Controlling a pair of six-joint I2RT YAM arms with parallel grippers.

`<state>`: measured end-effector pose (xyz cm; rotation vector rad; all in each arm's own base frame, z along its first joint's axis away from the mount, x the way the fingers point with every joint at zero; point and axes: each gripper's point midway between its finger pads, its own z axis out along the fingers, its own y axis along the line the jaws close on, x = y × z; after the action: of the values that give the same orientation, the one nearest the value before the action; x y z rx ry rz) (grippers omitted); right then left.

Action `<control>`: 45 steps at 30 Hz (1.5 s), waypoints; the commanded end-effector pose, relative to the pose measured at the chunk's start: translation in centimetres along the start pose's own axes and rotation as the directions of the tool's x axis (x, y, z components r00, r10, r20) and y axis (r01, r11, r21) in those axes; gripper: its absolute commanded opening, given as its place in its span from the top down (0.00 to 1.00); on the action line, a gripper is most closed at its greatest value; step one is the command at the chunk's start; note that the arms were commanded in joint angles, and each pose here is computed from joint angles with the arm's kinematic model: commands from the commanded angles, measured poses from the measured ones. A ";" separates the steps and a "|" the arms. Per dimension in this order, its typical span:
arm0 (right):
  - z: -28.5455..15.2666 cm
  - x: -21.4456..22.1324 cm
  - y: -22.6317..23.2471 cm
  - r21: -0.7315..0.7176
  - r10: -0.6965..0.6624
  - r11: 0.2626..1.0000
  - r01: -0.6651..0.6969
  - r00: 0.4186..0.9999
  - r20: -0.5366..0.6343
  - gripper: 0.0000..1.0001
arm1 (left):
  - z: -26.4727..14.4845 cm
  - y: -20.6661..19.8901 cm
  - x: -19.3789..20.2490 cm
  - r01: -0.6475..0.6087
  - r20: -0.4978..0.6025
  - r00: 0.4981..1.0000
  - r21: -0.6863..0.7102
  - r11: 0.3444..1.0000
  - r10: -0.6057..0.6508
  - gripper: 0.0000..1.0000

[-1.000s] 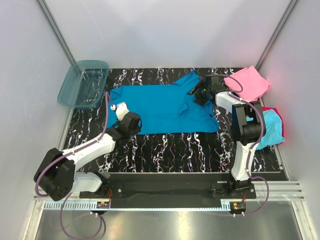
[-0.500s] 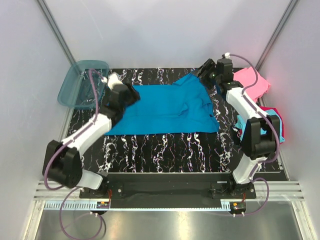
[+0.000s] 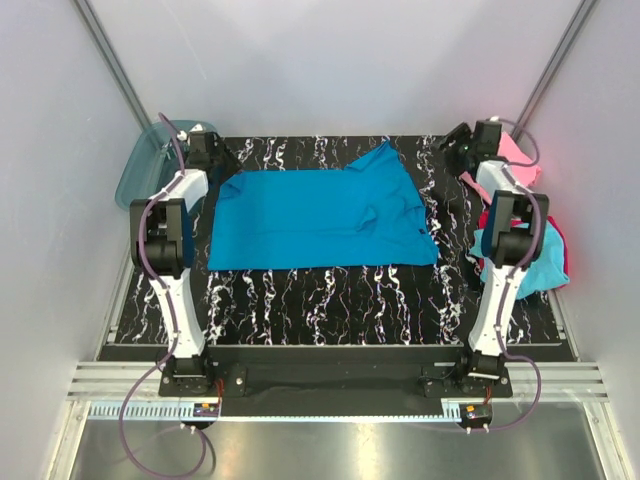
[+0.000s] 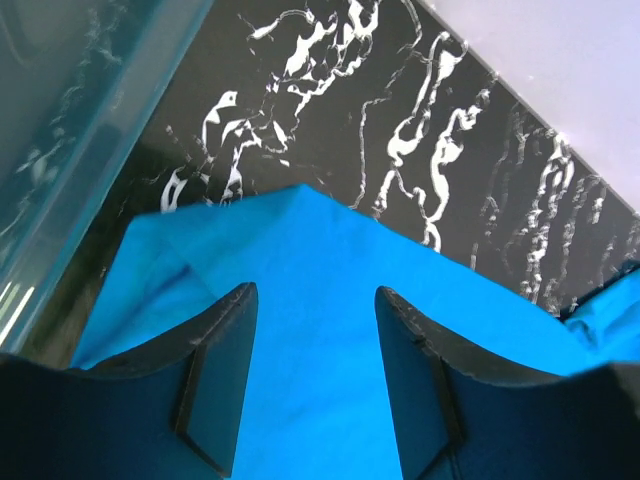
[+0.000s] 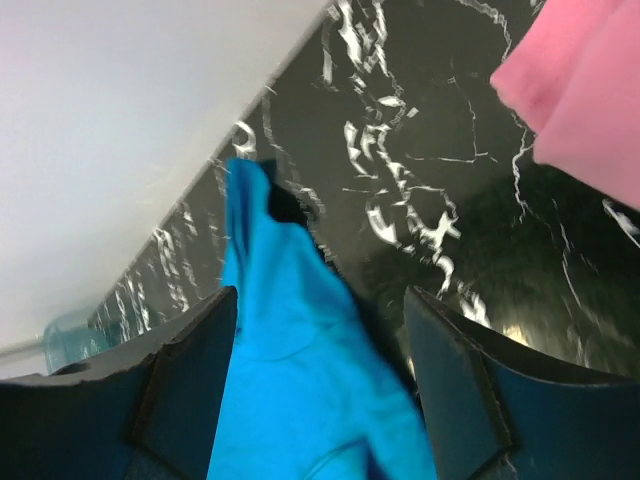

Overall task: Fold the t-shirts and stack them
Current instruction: Fold the tshirt

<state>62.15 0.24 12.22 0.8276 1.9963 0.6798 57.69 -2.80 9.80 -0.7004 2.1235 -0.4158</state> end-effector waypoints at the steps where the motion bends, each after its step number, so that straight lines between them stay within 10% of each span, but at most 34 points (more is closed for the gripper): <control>1: 3.1 2.2 1.8 -0.131 -0.005 0.991 -0.011 0.992 -0.126 0.27 | 0.7 -2.5 -2.7 -0.029 -0.006 1.000 0.126 0.992 0.030 0.45; 12: 8.0 6.2 1.8 -0.205 0.018 0.975 -0.082 0.956 -0.294 0.29 | 3.1 1.2 -4.3 -0.190 -0.045 0.981 -0.041 0.981 0.188 0.46; 40: 7.8 14.8 8.3 -0.293 -0.102 0.956 -0.028 0.902 -0.420 0.28 | 2.2 7.5 2.2 -0.187 -0.312 0.944 -0.227 0.956 0.110 0.46; 45: 7.7 14.4 8.2 -0.292 -0.120 0.956 -0.003 0.908 -0.402 0.29 | 2.3 7.1 2.4 -0.196 -0.311 0.943 -0.221 0.955 0.122 0.65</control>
<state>64.71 17.53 4.77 0.5365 2.2494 1.1589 56.46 0.44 4.64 -0.6252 2.4976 -0.2241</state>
